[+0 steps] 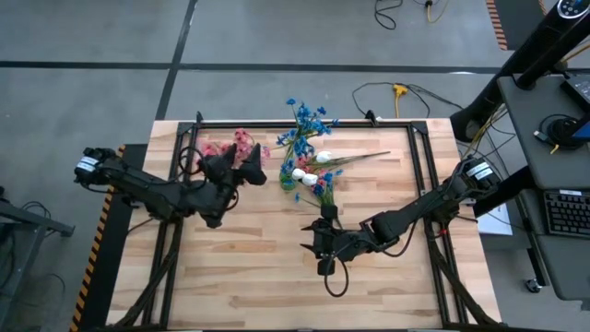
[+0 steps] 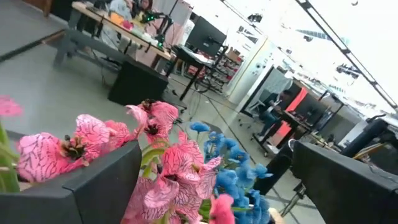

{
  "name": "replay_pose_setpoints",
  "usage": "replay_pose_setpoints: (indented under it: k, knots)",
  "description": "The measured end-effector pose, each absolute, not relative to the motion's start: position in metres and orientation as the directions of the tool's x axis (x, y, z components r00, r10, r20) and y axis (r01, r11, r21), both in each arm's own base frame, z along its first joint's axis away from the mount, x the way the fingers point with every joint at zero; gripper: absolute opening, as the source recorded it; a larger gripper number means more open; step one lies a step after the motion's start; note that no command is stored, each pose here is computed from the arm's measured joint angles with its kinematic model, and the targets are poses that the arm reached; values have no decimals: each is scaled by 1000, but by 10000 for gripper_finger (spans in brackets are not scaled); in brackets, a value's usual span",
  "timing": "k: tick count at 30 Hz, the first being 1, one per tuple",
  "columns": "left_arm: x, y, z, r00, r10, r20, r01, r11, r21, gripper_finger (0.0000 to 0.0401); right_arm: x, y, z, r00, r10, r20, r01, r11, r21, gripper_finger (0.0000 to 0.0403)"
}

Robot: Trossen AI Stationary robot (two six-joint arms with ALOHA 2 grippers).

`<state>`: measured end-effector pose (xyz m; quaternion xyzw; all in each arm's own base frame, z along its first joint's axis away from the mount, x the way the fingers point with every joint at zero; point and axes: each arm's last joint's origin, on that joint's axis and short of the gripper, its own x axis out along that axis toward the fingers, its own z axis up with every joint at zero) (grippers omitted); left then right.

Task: Sort flowers into vase by color
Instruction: Put the bottom pink flowers into the left transparent vase

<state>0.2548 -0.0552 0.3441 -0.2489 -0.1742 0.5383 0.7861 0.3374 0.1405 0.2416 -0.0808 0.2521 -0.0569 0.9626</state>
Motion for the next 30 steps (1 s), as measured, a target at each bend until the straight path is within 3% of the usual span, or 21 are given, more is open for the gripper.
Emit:
replay_pose_setpoints:
  k: [9, 13, 19, 25, 30]
  knots:
    - [250, -52, 363, 354, 935, 10, -797, 307, -520, 400, 337, 141, 242, 866, -150, -476, 68, 980, -185, 189]
    - [249, -52, 378, 353, 935, 12, -860, 330, -388, 400, 337, 140, 242, 866, -151, -476, 70, 981, -183, 189]
    - [250, -52, 385, 354, 935, 13, -888, 340, -311, 400, 337, 140, 242, 866, -151, -477, 71, 981, -182, 189]
    - [250, -54, 385, 360, 933, 13, -863, 338, -376, 400, 337, 140, 242, 866, -151, -477, 71, 981, -181, 190]
    - [250, -54, 386, 383, 923, 20, -887, 374, -269, 400, 337, 140, 242, 866, -150, -476, 71, 981, -181, 189]
